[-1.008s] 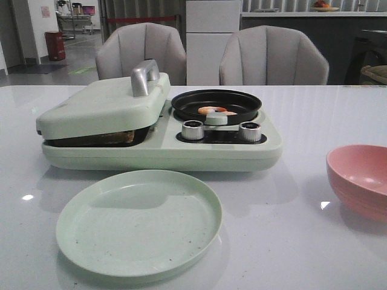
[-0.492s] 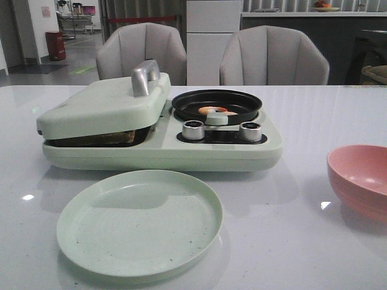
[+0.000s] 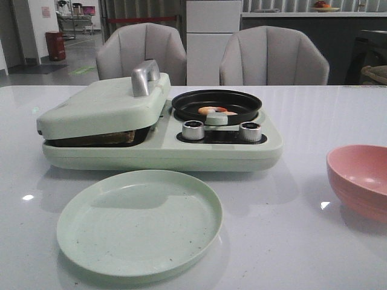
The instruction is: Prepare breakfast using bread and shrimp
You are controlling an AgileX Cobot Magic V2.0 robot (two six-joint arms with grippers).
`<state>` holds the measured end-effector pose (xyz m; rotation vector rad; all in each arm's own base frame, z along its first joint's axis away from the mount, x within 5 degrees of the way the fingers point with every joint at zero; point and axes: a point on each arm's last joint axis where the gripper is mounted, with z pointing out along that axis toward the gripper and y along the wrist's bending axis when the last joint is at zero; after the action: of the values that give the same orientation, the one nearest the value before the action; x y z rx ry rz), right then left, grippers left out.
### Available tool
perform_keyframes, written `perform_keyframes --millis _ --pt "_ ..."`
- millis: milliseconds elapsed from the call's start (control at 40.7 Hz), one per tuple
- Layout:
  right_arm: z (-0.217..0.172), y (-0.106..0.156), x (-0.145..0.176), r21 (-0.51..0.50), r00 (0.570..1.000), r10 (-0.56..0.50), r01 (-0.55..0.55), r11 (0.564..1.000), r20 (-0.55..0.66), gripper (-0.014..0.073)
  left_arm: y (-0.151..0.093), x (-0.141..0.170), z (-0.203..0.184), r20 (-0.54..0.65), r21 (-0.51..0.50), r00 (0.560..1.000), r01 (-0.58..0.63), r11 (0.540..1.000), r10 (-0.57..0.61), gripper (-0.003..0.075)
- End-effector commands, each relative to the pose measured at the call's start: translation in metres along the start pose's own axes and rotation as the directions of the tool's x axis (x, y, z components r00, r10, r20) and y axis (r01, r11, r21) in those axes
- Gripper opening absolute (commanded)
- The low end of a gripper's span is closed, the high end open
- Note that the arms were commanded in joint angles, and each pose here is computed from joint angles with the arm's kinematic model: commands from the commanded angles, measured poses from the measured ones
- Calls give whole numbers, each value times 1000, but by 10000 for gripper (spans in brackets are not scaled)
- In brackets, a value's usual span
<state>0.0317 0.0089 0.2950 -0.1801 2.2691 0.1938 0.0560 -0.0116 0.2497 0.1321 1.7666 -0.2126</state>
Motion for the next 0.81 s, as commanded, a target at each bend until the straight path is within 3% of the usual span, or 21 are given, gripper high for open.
perform_keyframes --millis 0,393,787 --pt "-5 0 -12 1 996 -9 9 1000 88 37 -1 -9 -4 146 9 989 16 1000 -17 101" --pt "-5 0 -12 1 996 -9 9 1000 87 37 4 35 3 283 -40 957 -52 998 62 102" --pt "-5 0 -12 1 996 -9 9 1000 87 37 9 45 7 260 -128 959 -82 988 113 102"
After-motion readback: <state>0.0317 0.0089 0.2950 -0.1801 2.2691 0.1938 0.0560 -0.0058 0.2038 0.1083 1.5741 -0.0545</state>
